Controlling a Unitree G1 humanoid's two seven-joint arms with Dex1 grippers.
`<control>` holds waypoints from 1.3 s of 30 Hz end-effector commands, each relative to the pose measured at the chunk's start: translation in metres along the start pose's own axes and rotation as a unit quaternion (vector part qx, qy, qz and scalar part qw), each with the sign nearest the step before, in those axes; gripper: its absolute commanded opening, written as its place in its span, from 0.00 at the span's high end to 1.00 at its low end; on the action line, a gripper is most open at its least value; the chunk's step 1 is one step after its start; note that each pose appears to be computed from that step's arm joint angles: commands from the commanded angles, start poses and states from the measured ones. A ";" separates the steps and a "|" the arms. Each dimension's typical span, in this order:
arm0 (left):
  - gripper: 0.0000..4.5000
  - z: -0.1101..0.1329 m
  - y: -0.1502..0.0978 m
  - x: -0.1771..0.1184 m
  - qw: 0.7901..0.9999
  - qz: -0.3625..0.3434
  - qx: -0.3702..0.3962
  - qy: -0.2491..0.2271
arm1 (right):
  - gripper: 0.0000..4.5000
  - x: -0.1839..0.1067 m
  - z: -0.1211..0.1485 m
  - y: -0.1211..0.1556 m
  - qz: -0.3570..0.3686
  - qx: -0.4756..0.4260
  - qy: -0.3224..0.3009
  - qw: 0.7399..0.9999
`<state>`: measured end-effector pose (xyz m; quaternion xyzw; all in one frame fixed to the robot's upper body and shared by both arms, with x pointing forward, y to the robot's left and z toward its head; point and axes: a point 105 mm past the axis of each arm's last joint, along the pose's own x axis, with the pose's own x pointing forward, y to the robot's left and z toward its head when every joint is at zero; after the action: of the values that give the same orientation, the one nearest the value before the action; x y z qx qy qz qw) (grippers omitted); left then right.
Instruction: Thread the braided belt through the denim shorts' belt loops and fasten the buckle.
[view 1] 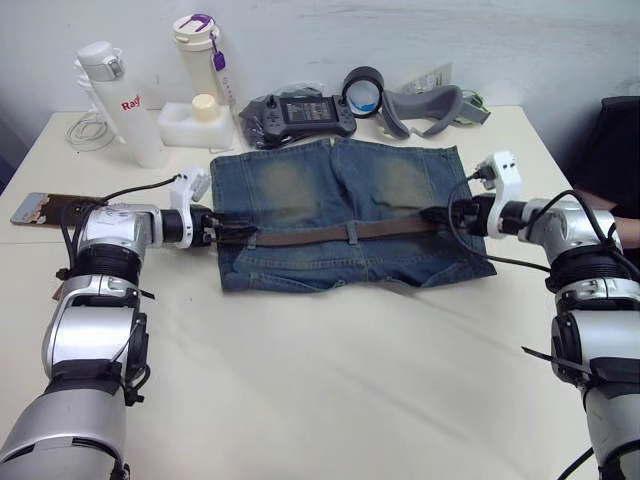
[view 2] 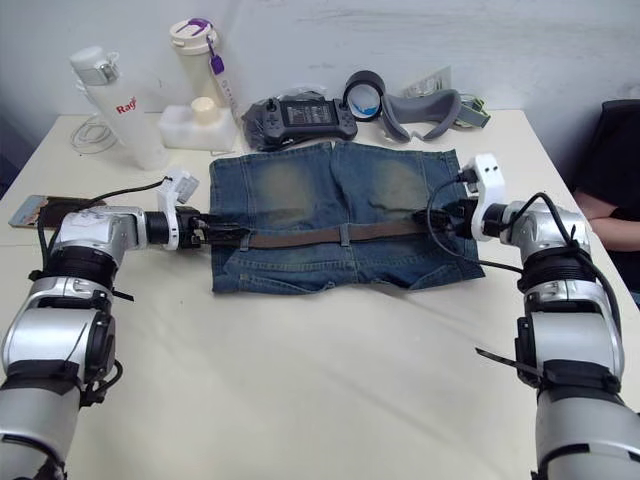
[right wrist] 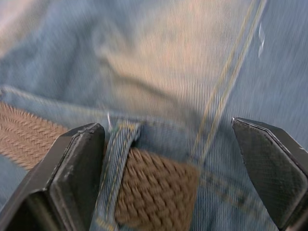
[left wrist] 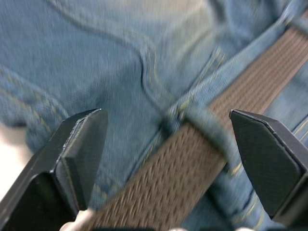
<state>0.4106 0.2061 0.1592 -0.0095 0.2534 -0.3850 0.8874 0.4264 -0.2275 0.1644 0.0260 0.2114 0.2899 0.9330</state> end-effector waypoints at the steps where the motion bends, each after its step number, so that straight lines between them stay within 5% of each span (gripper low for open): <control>1: 0.37 0.006 -0.011 -0.007 0.999 -0.040 0.031 0.004 | 0.33 -0.004 0.017 0.010 0.045 -0.019 -0.020 0.999; 7: 0.92 0.019 -0.015 -0.018 0.997 -0.052 0.057 -0.009 | 0.90 -0.017 0.022 0.022 0.107 -0.074 -0.019 0.991; 8: 0.99 0.022 -0.016 -0.021 0.996 -0.055 0.062 -0.013 | 0.92 -0.022 0.025 0.025 0.121 -0.087 -0.023 0.989; 15: 1.00 0.029 -0.036 -0.036 0.990 -0.099 0.099 -0.024 | 0.92 -0.058 0.031 0.054 0.199 -0.137 -0.095 0.966; 18: 1.00 0.022 -0.045 -0.043 0.987 -0.116 0.110 -0.008 | 0.92 -0.071 0.011 0.073 0.220 -0.165 -0.079 0.958; 21: 1.00 0.019 -0.027 -0.040 0.994 -0.054 0.090 -0.010 | 0.92 -0.078 0.004 0.074 0.195 -0.147 -0.087 0.966; 24: 0.82 0.030 -0.020 -0.030 0.997 -0.028 0.057 -0.051 | 0.92 -0.075 -0.003 0.070 0.169 -0.155 -0.081 0.970; 30: 0.27 0.046 -0.027 0.014 0.997 -0.014 0.010 -0.074 | 0.92 -0.071 -0.008 0.072 0.162 -0.158 -0.081 0.971; 39: 0.26 0.017 -0.024 0.045 1.000 -0.001 0.012 -0.018 | 0.92 -0.073 -0.007 0.075 0.155 -0.164 -0.087 0.970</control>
<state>0.4243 0.1495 0.1521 -0.0236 0.2428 -0.3983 0.8842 0.3341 -0.2087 0.1863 -0.0606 0.0960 0.4497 0.8859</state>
